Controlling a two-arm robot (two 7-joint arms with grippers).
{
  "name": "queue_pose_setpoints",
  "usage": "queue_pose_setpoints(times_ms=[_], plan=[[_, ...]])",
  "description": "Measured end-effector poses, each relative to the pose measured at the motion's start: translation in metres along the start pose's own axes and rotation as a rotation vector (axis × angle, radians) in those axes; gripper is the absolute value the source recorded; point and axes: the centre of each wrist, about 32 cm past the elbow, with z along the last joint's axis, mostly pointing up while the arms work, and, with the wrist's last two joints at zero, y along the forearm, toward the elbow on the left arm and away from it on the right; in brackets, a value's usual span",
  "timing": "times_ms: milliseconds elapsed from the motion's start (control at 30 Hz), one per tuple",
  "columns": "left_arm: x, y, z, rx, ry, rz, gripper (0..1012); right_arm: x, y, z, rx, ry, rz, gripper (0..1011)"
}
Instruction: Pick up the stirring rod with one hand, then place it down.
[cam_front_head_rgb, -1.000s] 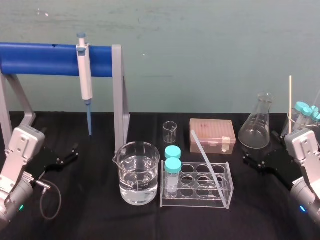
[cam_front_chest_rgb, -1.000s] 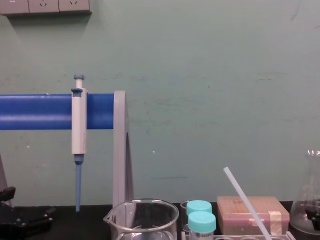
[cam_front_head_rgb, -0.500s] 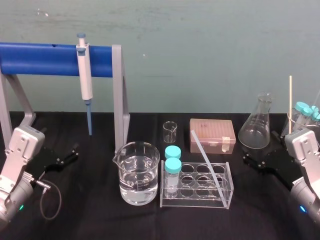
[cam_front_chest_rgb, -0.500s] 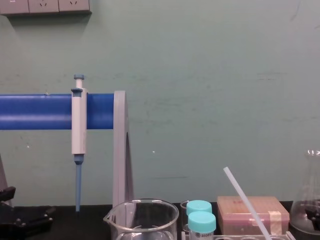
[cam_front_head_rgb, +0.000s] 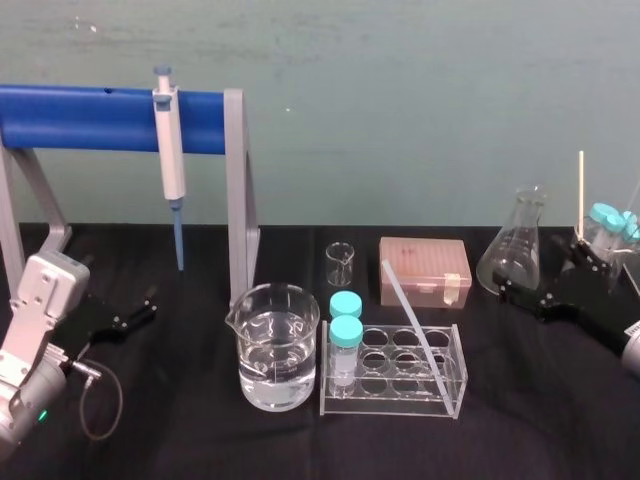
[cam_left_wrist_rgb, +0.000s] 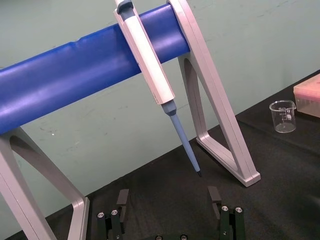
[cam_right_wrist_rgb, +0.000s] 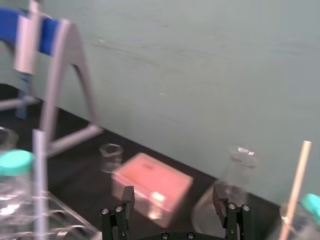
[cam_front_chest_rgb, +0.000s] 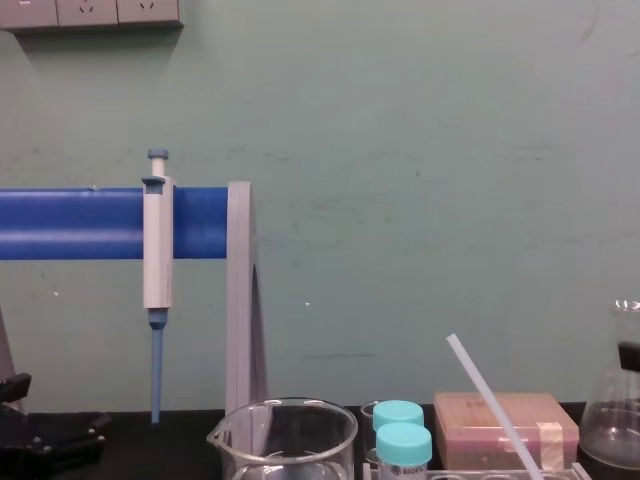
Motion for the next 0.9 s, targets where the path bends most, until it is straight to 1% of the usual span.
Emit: queue_pose_setpoints(times_ms=[100, 133, 233, 267, 300, 433, 467, 533, 633, 733, 900], plan=[[0.0000, 0.000, 0.000, 0.000, 0.000, 0.000, 1000, 0.0042, -0.004, 0.011, -0.009, 0.041, 0.062, 1002], [0.0000, 0.000, 0.000, 0.000, 0.000, 0.000, 1000, 0.0055, -0.005, 0.017, -0.012, 0.063, 0.102, 1002], [0.0000, 0.000, 0.000, 0.000, 0.000, 0.000, 1000, 0.0066, -0.005, 0.025, -0.025, 0.090, 0.162, 1002], [0.0000, 0.000, 0.000, 0.000, 0.000, 0.000, 1000, 0.0065, -0.004, 0.029, -0.033, 0.101, 0.196, 1002], [0.0000, 0.000, 0.000, 0.000, 0.000, 0.000, 1000, 0.0059, -0.003, 0.031, -0.040, 0.103, 0.215, 1002], [0.0000, 0.000, 0.000, 0.000, 0.000, 0.000, 1000, 0.0016, 0.005, 0.036, -0.065, 0.097, 0.286, 1002], [0.0000, 0.000, 0.000, 0.000, 0.000, 0.000, 1000, -0.0012, 0.009, 0.037, -0.071, 0.085, 0.312, 1002], [0.0000, 0.000, 0.000, 0.000, 0.000, 0.000, 1000, -0.0037, 0.013, 0.038, -0.076, 0.072, 0.334, 1002], [0.0000, 0.000, 0.000, 0.000, 0.000, 0.000, 1000, -0.0106, 0.022, 0.038, -0.089, 0.049, 0.381, 1002], [0.0000, 0.000, 0.000, 0.000, 0.000, 0.000, 1000, -0.0150, 0.028, 0.038, -0.098, 0.037, 0.411, 1002], [0.0000, 0.000, 0.000, 0.000, 0.000, 0.000, 1000, -0.0202, 0.037, 0.037, -0.116, 0.032, 0.431, 1002]])
